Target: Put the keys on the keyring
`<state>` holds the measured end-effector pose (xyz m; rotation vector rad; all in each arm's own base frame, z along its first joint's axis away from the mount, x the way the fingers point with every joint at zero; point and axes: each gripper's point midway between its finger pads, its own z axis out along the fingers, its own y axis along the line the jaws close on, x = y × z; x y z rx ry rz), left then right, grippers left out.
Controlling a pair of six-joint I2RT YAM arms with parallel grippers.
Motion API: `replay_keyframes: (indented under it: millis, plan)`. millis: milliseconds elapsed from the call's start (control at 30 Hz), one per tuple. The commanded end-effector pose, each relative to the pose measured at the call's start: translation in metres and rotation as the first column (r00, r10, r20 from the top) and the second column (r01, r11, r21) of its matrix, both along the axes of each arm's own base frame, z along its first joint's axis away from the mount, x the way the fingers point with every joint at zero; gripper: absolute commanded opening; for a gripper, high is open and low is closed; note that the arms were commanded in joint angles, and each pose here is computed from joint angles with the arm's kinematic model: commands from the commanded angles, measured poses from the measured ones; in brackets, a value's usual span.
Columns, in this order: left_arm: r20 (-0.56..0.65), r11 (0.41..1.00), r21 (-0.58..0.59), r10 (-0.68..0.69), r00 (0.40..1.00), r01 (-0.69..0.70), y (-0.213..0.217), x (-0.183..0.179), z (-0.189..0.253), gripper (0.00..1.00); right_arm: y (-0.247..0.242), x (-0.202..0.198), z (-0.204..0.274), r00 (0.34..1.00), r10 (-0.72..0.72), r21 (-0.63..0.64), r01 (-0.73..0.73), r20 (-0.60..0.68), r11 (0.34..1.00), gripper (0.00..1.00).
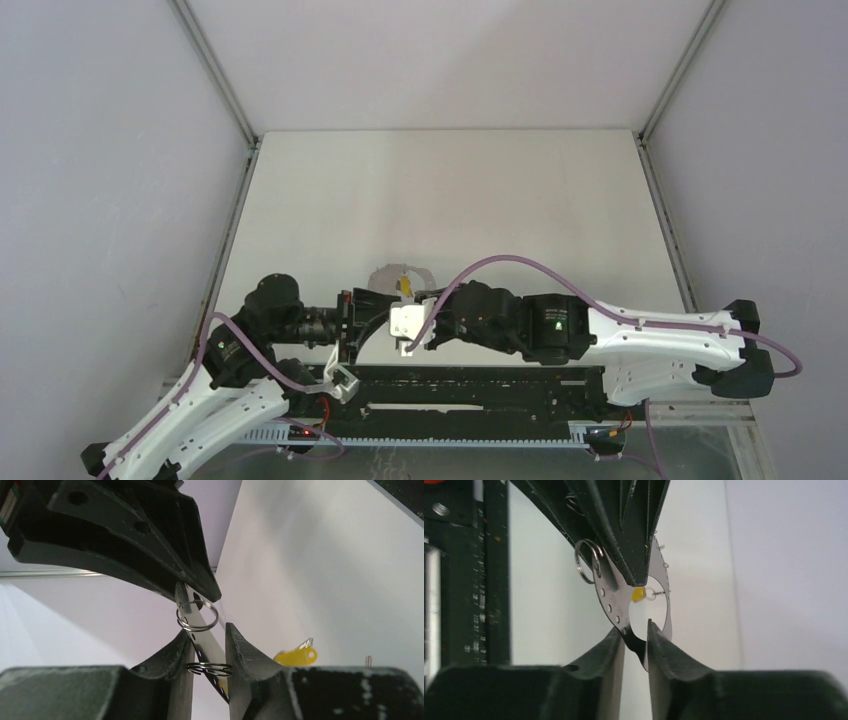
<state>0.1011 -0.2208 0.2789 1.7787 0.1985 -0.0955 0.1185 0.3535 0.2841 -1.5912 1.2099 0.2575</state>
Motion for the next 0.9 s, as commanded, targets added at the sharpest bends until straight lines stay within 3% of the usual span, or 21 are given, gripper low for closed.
replay_keyframes:
  millis: [0, 100, 200, 300, 433, 567, 733, 800, 867]
  plan:
    - [0.026, 0.997, -0.074, 0.004, 1.000, -0.002, 0.000, -0.002, 0.033, 0.00, 0.003, 0.013, 0.021, 0.989, -0.086, 0.046, 0.081, 0.119, 0.996, 0.22]
    - [0.029, 0.996, -0.089, 0.011, 1.000, -0.009, -0.001, 0.000, 0.037, 0.00, 0.004, 0.015, 0.016, 0.986, -0.107, 0.031, 0.104, 0.128, 0.994, 0.17]
    - [0.043, 0.995, -0.099, 0.020, 0.999, -0.016, -0.002, 0.003, 0.040, 0.00, 0.007, 0.011, 0.013, 0.981, -0.102, 0.039, 0.097, 0.166, 0.995, 0.00]
    - [0.046, 0.993, -0.108, 0.050, 0.998, -0.045, -0.002, 0.010, 0.042, 0.01, 0.007, 0.008, 0.019, 0.981, -0.104, 0.081, 0.092, 0.164, 0.992, 0.00]
    - [-0.019, 0.979, -0.161, 0.122, 0.992, -0.124, 0.001, 0.020, 0.052, 0.63, -0.002, 0.025, 0.034, 0.950, -0.254, 0.190, 0.219, 0.180, 0.957, 0.00]
    - [-0.085, 0.944, -0.271, 0.170, 0.982, -0.187, 0.011, 0.023, 0.068, 0.94, -0.011, 0.035, 0.042, 0.918, -0.362, 0.273, 0.310, 0.163, 0.911, 0.00]
    - [-0.211, 0.858, -0.440, 0.189, 0.959, -0.266, 0.026, 0.024, 0.098, 0.96, -0.010, 0.038, 0.042, 0.902, -0.407, 0.298, 0.353, 0.143, 0.887, 0.00]
    - [-0.347, 0.832, -0.460, 0.154, 0.925, -0.311, 0.029, 0.021, 0.105, 0.90, -0.008, 0.039, 0.043, 0.904, -0.410, 0.313, 0.356, 0.125, 0.881, 0.00]
    - [-0.522, 0.829, -0.431, 0.094, 0.848, -0.357, 0.027, 0.016, 0.101, 0.81, -0.007, 0.039, 0.045, 0.906, -0.411, 0.330, 0.358, 0.106, 0.874, 0.00]
